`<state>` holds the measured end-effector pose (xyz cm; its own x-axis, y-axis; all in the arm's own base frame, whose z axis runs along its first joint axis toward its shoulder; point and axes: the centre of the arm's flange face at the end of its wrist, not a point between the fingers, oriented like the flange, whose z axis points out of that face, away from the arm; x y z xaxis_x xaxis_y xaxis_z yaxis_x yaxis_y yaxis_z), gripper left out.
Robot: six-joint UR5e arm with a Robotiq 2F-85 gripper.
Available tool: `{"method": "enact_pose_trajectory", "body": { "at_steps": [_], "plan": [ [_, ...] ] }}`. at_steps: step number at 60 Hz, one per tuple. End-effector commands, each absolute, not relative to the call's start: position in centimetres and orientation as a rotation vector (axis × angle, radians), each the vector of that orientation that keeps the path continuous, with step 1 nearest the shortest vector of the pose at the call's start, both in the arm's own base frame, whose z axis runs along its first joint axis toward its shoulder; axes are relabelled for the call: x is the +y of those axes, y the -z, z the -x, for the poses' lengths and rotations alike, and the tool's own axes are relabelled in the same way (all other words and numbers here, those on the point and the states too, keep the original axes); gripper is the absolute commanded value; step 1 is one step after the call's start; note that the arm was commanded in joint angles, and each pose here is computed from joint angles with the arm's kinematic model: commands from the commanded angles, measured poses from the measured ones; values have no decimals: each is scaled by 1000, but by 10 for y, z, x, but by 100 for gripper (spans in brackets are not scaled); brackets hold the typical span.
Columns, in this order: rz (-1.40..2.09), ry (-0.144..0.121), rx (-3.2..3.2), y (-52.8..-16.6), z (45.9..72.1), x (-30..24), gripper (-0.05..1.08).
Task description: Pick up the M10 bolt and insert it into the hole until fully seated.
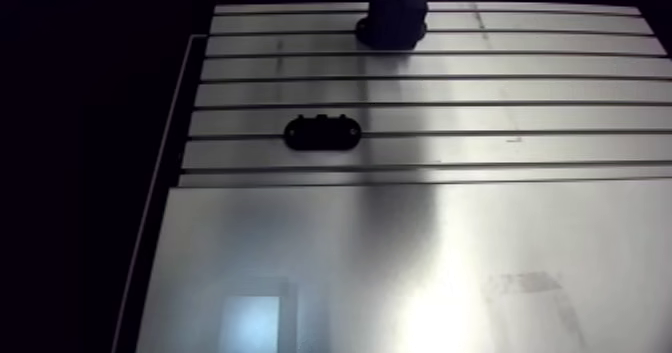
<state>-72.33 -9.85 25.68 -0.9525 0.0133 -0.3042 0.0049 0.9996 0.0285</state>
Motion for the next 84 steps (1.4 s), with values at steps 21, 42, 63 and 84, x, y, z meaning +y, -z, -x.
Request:
{"method": "enact_pose_trajectory", "body": {
  "at_steps": [21, 42, 63, 84],
  "plan": [
    [-15, -38, 2845, -263, 727, -97, 108],
    [-13, -34, 2842, -262, 726, -99, 108],
    [-15, -35, 2836, -260, 725, -98, 108],
    [-15, -37, 2834, -258, 725, -97, 108]
  ]
}}
